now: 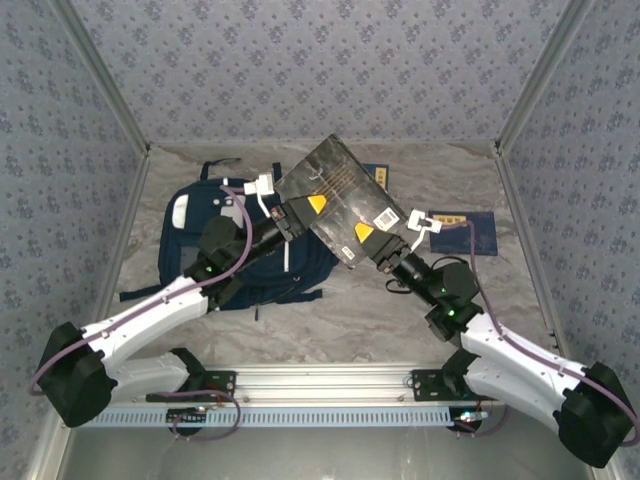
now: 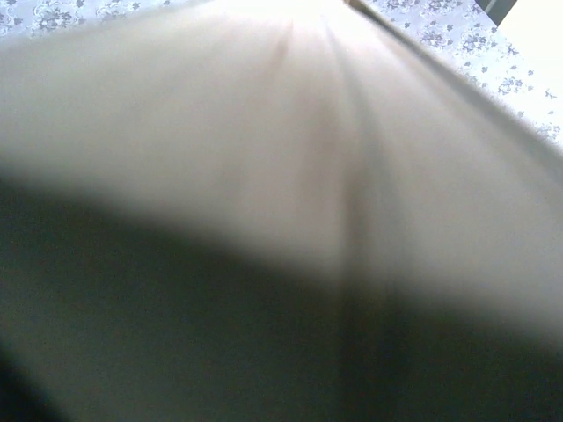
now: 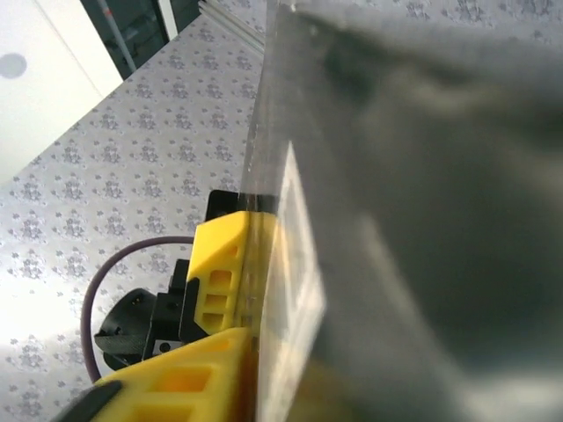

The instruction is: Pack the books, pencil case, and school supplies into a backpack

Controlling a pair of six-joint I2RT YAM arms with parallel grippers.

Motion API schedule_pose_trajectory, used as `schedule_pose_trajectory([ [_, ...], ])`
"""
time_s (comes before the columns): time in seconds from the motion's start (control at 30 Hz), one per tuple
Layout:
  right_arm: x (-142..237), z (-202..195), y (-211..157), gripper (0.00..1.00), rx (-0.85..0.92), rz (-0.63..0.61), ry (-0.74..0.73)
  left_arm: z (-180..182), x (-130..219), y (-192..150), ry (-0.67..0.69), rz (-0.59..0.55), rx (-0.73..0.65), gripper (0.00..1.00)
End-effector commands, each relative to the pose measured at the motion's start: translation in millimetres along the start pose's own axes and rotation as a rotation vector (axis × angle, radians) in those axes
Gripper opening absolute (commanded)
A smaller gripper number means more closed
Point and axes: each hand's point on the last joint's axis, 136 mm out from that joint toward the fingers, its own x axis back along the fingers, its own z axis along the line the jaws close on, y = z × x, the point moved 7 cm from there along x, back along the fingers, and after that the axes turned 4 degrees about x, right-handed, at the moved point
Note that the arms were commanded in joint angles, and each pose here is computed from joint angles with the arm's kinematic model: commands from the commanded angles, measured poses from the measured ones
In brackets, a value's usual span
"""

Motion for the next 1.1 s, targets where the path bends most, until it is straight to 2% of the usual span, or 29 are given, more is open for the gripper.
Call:
schedule_pose_trajectory([
  [0.0,7,10,15,0.09,0.036,-0.113,0.018,-25,-1,11,-0.102,-0.058,-0.021,0.0],
  [0.07,8,12,16,0.1,0.041,-0.12,0.02,-22,-2,9,-0.092,-0.057,-0.017,0.0],
  [0.1,9,12,17,0.15,0.039,-0.125,0.016,-21,-2,8,-0.089,-0.057,-0.013,0.0],
  [0.17,8,13,18,0.37,0.043,-0.127,0.017,-20,-3,8,-0.092,-0.059,-0.01,0.0],
  [0.2,8,13,19,0.43,0.042,-0.133,0.014,-20,-3,7,-0.093,-0.058,-0.009,0.0],
  [0.3,11,11,20,0.46,0.04,-0.154,0.014,-18,-3,7,-0.086,-0.065,-0.009,0.0],
  [0.57,8,7,16,0.2,0.015,-0.161,0.03,-15,-7,1,-0.078,-0.055,0.002,0.0],
  [0.63,8,7,16,0.06,0.017,-0.161,0.035,-12,-9,-1,-0.069,-0.044,0.004,0.0],
  [0.67,8,8,16,0.0,0.021,-0.159,0.039,-12,-9,-2,-0.062,-0.04,0.0,0.02],
  [0.7,9,6,14,0.0,0.017,-0.147,0.026,-10,-9,-3,-0.04,-0.027,-0.009,0.13],
  [0.77,15,3,15,0.0,0.04,-0.156,-0.016,-3,-8,-5,0.047,-0.007,-0.05,0.39],
  [0.83,24,-5,14,0.0,0.077,-0.135,-0.111,7,-2,-5,0.192,0.018,-0.113,0.53],
  [0.93,44,-17,15,0.0,0.137,-0.102,-0.304,31,13,-4,0.468,0.049,-0.209,0.55],
  [1.07,69,-30,15,0.0,0.226,-0.046,-0.536,60,26,1,0.696,0.116,-0.29,0.56],
])
